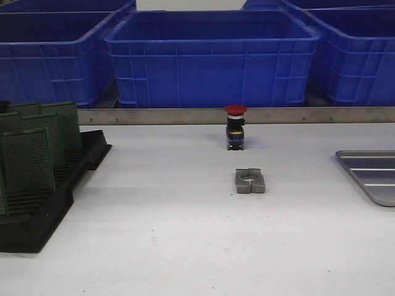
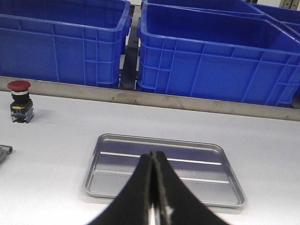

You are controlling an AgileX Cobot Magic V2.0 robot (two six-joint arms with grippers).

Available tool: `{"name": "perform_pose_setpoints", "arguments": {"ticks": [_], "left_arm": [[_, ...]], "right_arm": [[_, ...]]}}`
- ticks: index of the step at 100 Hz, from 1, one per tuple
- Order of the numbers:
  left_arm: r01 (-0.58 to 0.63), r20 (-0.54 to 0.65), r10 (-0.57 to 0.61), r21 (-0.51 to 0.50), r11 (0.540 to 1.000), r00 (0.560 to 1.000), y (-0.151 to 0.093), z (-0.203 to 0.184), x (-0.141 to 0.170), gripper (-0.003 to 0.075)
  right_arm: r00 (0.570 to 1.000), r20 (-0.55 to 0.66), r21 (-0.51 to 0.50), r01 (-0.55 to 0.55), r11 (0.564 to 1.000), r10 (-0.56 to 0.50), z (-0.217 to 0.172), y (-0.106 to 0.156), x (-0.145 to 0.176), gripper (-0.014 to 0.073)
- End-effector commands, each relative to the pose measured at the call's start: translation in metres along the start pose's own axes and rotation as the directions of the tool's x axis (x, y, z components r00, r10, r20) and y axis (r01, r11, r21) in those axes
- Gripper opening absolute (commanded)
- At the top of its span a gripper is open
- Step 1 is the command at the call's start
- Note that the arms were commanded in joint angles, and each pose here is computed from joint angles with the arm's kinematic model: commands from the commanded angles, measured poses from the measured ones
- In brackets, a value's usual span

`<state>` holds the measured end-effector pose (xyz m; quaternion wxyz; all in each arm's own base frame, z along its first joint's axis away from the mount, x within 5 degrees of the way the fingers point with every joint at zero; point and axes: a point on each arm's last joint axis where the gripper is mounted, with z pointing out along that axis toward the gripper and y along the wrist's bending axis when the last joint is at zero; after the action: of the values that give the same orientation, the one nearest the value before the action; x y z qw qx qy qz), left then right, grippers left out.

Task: Place circuit board on tray
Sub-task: 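Grasp a green perforated board in the rack with the left gripper and lift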

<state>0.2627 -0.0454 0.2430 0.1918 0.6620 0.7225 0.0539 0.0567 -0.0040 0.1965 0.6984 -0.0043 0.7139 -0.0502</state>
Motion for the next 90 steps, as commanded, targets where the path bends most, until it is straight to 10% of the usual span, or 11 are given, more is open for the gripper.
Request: {"name": "perform_pose_setpoints", "arguments": {"ticks": [1, 16, 44, 73, 90], "left_arm": [[0.001, 0.029, 0.001, -0.066, 0.998, 1.0, 0.01, -0.008, -0.007, 0.0367], [0.006, 0.02, -0.005, -0.024, 1.0, 1.0, 0.011, 0.003, -0.005, 0.0318], [0.005, 0.014, -0.005, 0.002, 1.0, 1.0, 0.009, 0.007, -0.005, -0.0021], [-0.019, 0.033, 0.012, 0.222, 0.975, 0.999, 0.014, -0.032, -0.017, -0.002], [0.028, 0.24, -0.089, 0.244, 0.969, 0.967, 0.024, -0.057, -0.043, -0.002]], "right_arm": [[0.995, 0.101, 0.005, 0.015, 1.0, -0.015, -0.002, 0.0, -0.008, -0.0059], [0.995, 0.101, 0.005, 0.015, 1.0, -0.015, -0.002, 0.0, -0.008, -0.0059], [0.995, 0.101, 0.005, 0.015, 1.0, -0.015, -0.002, 0.0, -0.008, -0.0059], [0.995, 0.101, 0.005, 0.015, 1.0, -0.015, -0.002, 0.0, -0.008, -0.0059], [0.995, 0.101, 0.005, 0.015, 1.0, -0.015, -0.002, 0.0, -0.008, -0.0059]]}}
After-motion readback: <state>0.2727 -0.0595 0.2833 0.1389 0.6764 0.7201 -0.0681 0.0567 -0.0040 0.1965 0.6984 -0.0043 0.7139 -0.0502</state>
